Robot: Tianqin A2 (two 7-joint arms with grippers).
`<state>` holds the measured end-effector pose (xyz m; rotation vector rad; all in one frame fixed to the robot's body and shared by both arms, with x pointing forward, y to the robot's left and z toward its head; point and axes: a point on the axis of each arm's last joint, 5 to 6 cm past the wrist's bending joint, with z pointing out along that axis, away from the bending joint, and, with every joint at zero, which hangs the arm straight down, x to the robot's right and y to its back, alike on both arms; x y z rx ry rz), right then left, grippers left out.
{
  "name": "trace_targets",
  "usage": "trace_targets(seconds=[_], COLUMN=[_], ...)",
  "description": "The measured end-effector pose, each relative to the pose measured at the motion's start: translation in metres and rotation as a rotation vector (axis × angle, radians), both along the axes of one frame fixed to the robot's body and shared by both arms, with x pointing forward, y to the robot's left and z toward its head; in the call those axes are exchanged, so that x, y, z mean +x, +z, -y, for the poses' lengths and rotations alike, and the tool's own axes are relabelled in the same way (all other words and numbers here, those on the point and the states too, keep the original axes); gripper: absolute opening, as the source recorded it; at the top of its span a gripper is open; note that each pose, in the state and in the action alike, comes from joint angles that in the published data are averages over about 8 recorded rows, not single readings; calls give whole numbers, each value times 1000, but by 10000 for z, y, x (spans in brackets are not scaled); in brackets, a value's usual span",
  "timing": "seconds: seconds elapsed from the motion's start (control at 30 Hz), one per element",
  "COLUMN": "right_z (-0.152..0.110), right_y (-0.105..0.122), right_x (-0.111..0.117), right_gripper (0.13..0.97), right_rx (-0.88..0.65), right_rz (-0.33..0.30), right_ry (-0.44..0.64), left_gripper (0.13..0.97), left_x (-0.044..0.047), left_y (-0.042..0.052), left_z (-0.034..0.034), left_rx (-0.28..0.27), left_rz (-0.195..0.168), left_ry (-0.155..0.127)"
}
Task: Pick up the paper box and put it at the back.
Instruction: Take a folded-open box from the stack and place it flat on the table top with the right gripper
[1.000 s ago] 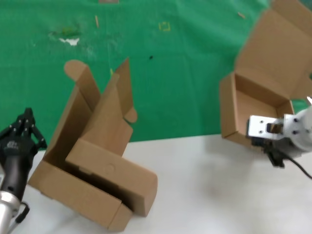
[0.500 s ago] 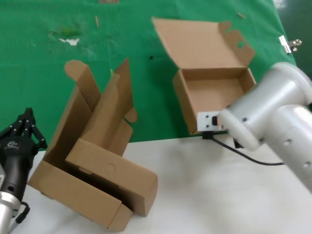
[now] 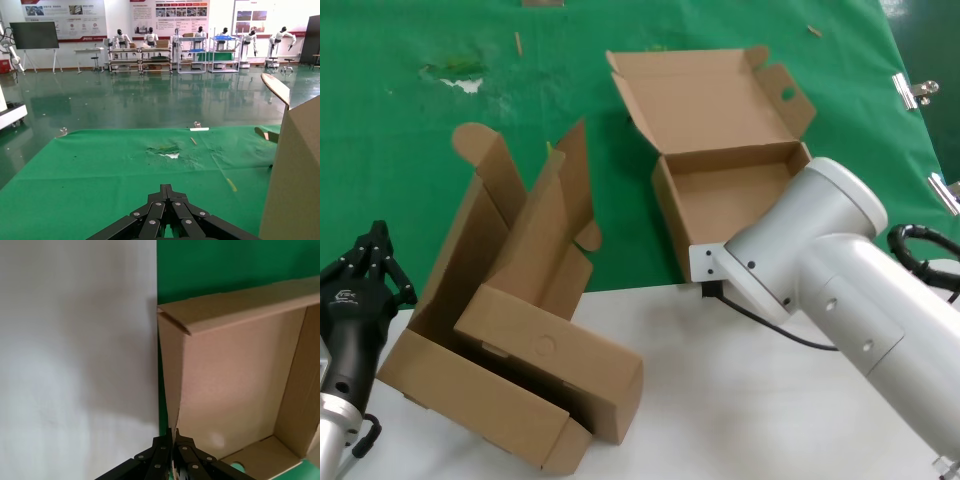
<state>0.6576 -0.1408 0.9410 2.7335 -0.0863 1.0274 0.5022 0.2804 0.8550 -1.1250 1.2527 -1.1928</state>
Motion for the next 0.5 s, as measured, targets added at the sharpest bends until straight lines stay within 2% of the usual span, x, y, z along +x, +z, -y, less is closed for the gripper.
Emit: trace_targets(seconds=[0.27, 0.5], right_z=[-112, -232], right_y=[-85, -49], right_x=[37, 45], right_gripper=[137, 137], right_rx=[62, 140], right_rz=[25, 38], right_ry=[-26, -45], left_gripper=[140, 140], left_x=[0, 0], left_y=[0, 0], left_z=[0, 0], left_rx=[0, 0], left_rz=[0, 0], left_ry=[0, 0])
